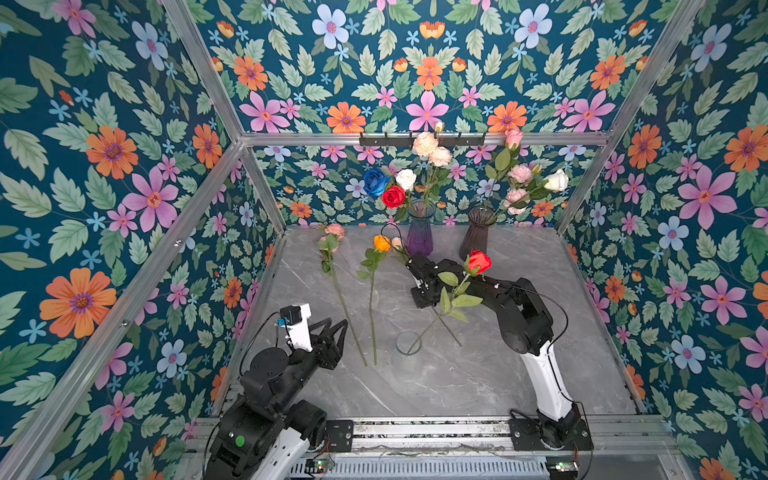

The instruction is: Arrange the flowers into the vase

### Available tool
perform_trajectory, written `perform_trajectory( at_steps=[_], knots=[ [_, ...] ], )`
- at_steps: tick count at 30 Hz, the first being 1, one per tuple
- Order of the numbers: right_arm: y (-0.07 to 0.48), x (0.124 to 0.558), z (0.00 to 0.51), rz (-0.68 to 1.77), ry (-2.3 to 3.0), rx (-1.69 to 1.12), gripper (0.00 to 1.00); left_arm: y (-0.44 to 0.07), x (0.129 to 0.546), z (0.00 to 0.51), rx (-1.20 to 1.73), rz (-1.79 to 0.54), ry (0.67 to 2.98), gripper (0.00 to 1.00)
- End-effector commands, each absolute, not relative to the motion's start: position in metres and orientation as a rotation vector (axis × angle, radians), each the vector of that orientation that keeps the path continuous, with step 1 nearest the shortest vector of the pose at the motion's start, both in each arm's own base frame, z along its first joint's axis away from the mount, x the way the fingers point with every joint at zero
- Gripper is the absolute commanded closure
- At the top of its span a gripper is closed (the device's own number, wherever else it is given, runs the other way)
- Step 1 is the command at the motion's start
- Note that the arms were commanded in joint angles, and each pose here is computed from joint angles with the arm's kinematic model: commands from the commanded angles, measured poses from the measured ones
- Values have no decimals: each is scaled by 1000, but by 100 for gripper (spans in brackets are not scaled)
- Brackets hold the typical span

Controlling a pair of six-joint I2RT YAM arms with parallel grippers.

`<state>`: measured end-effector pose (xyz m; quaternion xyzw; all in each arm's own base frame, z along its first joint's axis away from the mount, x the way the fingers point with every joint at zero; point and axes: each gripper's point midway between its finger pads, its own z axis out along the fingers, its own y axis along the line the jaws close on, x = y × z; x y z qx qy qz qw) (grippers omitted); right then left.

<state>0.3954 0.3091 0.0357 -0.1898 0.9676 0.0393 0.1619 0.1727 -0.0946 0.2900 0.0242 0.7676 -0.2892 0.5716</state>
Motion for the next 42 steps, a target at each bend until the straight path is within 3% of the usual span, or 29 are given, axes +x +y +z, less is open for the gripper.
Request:
perform_trajectory(
  at_steps=[1,32,34,39,42],
  knots=[
    [310,400,54,129,2710,-530,77,-96,174,295,66,-680,1781,47],
    [299,408,19,90,2792,-507,75,-94,171,296,64,-684,1770,47],
    [296,403,11,79,2811,-520,77,-94,171,297,63,-684,1769,47],
    [282,385,6,66,2807,-548,98,-93,171,297,59,-683,1766,47],
    [272,372,15,71,2774,-585,100,-94,171,296,60,-683,1769,47]
  ],
)
